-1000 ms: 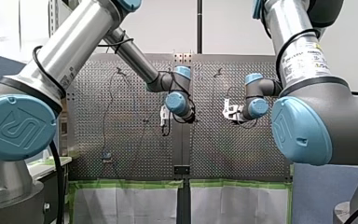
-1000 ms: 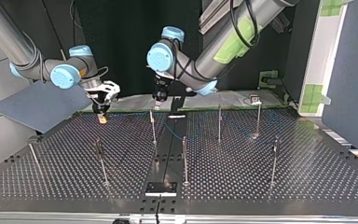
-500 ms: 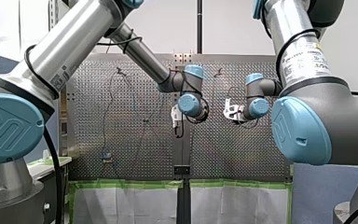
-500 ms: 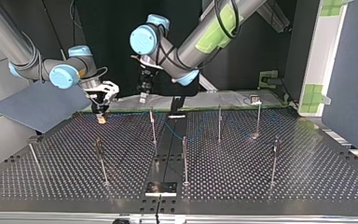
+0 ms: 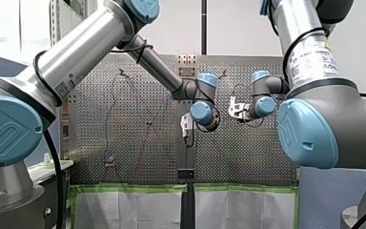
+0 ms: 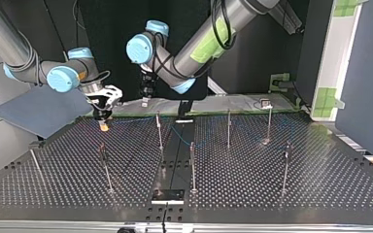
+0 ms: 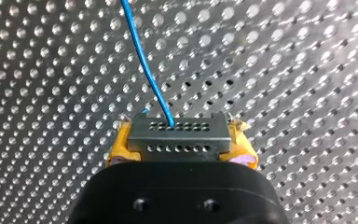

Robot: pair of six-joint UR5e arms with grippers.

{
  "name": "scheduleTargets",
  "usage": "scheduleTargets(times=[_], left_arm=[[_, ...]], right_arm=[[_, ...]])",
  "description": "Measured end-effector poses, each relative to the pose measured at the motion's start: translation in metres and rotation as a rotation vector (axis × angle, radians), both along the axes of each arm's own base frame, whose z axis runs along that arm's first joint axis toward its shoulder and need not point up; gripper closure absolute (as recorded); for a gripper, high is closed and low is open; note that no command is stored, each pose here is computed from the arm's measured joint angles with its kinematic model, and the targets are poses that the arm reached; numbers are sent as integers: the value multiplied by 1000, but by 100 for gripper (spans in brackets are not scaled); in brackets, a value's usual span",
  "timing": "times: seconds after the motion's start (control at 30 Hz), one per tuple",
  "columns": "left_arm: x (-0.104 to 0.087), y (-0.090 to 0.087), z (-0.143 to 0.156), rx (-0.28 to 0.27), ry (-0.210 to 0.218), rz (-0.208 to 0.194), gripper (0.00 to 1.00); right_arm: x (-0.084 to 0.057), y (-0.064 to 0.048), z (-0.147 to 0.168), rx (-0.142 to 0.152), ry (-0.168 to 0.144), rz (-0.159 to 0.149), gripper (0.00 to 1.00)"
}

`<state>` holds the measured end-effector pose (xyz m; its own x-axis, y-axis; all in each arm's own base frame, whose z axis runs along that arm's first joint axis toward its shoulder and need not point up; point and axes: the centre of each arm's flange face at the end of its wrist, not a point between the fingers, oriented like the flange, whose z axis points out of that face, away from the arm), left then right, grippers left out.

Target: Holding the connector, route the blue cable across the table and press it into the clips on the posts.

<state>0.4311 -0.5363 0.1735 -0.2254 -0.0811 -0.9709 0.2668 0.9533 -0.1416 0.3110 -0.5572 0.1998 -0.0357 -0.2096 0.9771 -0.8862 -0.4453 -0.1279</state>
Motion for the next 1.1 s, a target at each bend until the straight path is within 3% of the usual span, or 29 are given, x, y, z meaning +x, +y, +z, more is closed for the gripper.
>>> scheduleTargets(times=[0.13,0.47,0.7,0.9,1.1], left_arm=[[7,-9,-2,-10,-8,14,0],[28,-28,31,-90,-75,33,0],[37,-37,21,-93,-65,29,0],[49,-43,7,-88,-57,38,0],[61,-47,14,-117,-75,48,0]], right_arm=[[1,1,3,-3,-5,12,100],[0,0,4,-3,-7,17,100],[2,2,5,-2,-1,25,100],[8,7,9,-3,-3,53,100],[14,12,11,-1,-6,97,100]])
